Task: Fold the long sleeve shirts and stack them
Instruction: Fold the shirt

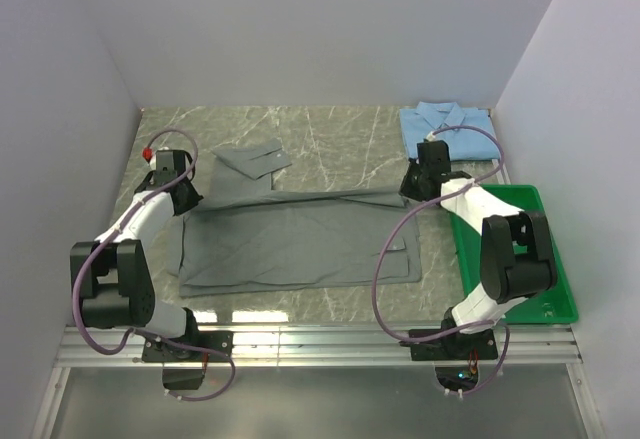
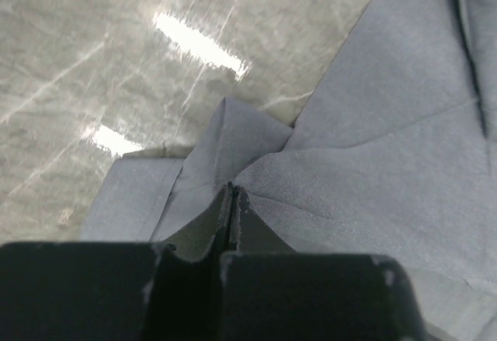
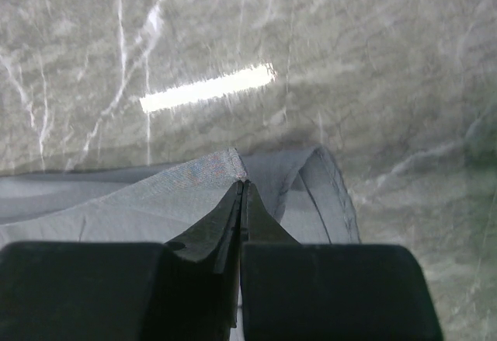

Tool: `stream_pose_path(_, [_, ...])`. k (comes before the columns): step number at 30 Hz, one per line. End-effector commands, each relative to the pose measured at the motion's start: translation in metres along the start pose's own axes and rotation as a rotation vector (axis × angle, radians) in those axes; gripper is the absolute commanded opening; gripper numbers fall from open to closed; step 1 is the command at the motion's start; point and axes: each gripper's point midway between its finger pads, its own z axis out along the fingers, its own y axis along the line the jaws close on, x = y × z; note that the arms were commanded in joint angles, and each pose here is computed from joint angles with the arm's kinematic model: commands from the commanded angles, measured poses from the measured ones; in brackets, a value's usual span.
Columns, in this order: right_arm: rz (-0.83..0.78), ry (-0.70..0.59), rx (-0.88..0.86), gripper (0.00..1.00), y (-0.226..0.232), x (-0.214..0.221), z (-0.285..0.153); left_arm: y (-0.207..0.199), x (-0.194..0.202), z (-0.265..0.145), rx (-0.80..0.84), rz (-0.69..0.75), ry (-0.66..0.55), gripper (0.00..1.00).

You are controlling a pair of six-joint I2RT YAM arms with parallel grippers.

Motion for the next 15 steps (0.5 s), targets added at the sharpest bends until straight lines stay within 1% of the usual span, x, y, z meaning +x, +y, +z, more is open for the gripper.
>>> stream_pose_path(1, [0.026,-0.049,-0.001,0.00,-0.004,-0.006,-0.008,0.009,0.004,-0.006,-0.032,-0.023,-0.011,0.01])
stream_pose_path(5, [0.024,-0.019,-0.040,0.00,-0.001,0.007,-0.012,0.018,0.013,-0.006,-0.065,-0.031,-0.001,0.00])
stream_pose_path(10, [0.032,0.053,-0.052,0.06,-0.003,0.030,-0.014,0.029,0.017,-0.005,-0.120,-0.038,0.007,0.00])
stream_pose_path(13, [0.054,0.069,-0.045,0.14,-0.008,0.041,-0.017,0.034,0.018,-0.003,-0.154,-0.048,0.010,0.01])
stream_pose_path(14, [0.053,0.066,-0.058,0.23,-0.006,0.041,-0.019,0.035,0.018,-0.002,-0.161,-0.050,0.013,0.01])
stream_pose_path(15, [0.051,0.073,-0.063,0.25,-0.007,0.046,-0.020,0.035,0.019,-0.002,-0.167,-0.052,0.013,0.01])
